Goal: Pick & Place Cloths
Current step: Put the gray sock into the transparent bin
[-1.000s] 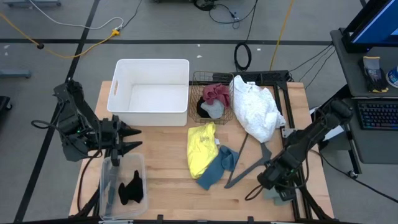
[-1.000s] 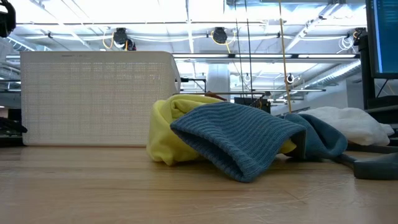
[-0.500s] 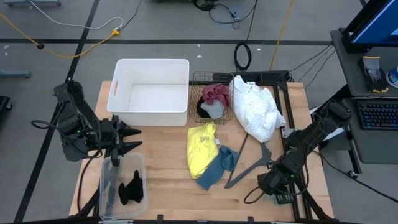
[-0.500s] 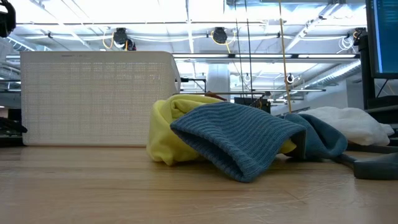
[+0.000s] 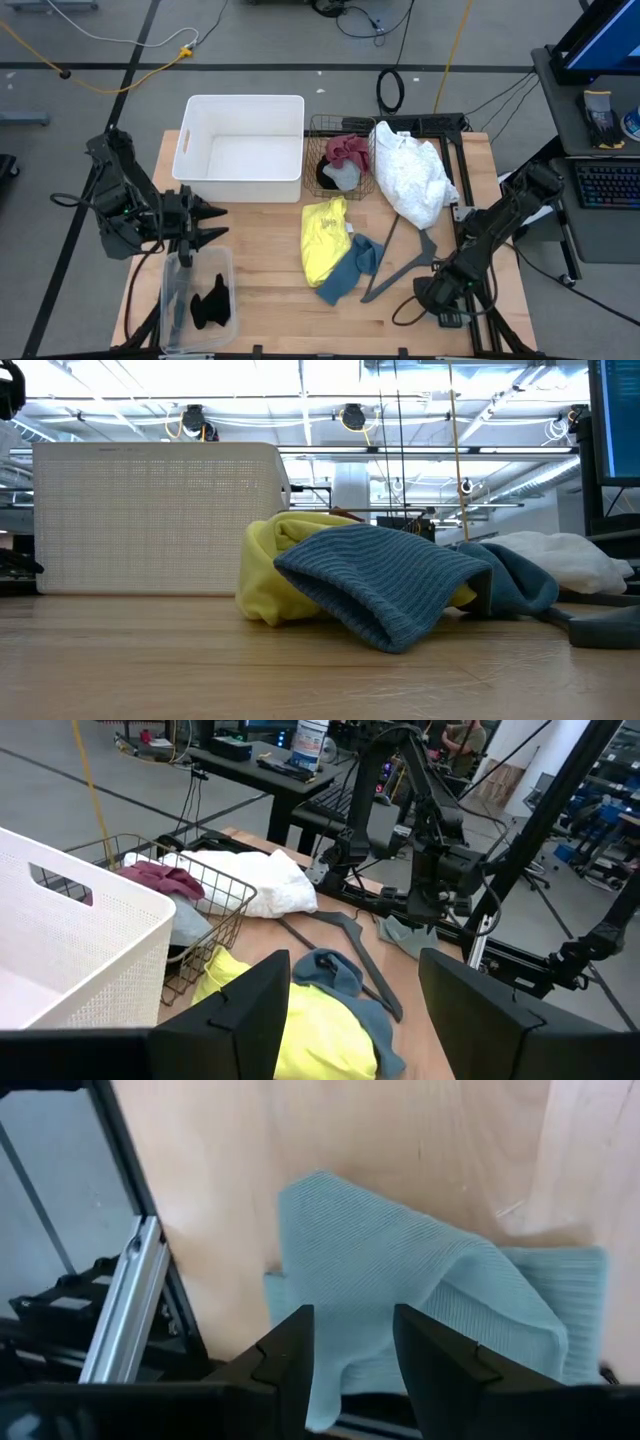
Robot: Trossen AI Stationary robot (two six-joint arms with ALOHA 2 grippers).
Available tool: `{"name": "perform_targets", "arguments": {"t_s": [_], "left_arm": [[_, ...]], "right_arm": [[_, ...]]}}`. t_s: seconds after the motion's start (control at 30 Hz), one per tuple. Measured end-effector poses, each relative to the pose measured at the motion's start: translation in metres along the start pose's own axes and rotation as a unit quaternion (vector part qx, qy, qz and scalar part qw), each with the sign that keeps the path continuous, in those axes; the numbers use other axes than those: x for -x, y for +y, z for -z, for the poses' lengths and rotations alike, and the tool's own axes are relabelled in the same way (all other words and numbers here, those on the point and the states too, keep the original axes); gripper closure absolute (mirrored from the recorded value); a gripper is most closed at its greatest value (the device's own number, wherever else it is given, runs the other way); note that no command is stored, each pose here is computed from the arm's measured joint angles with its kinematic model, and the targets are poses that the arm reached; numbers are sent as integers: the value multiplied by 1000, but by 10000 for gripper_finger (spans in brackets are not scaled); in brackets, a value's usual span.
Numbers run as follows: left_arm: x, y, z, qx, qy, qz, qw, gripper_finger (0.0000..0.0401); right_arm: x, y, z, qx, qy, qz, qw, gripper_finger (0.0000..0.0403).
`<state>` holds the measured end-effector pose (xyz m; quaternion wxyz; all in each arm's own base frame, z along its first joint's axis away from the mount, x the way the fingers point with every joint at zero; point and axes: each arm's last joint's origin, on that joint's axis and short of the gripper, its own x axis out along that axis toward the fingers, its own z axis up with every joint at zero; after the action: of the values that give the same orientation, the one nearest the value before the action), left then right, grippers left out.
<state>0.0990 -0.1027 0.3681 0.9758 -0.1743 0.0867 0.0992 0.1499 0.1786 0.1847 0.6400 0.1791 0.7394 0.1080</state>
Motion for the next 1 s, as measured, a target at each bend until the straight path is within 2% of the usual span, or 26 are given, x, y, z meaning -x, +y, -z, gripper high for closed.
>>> {"name": "perform_targets", "arguments": {"t_s": [0.23, 0.43, 0.53, 0.73, 0.9, 1.0], "left_arm": [[0, 0, 0, 0, 0, 0, 1000, 174], [0, 0, 0, 1, 0, 0, 1000, 174], [0, 0, 0, 1, 0, 0, 1000, 174], [0, 0, 0, 1, 0, 0, 1000, 174], [0, 0, 0, 2, 0, 0, 1000, 174], [0, 0, 0, 13, 0, 0, 1000, 174]], "right_arm": [[-18, -15, 2, -38, -1, -2, 999, 273], [-29, -29, 6, -100, 8, 12, 995, 279], [-31, -32, 7, -127, 10, 17, 992, 303], [-31, -32, 7, -142, 10, 15, 990, 391], [-32, -29, 5, -138, 0, -4, 990, 396], [-27, -25, 2, -128, -18, -34, 991, 399]]}}
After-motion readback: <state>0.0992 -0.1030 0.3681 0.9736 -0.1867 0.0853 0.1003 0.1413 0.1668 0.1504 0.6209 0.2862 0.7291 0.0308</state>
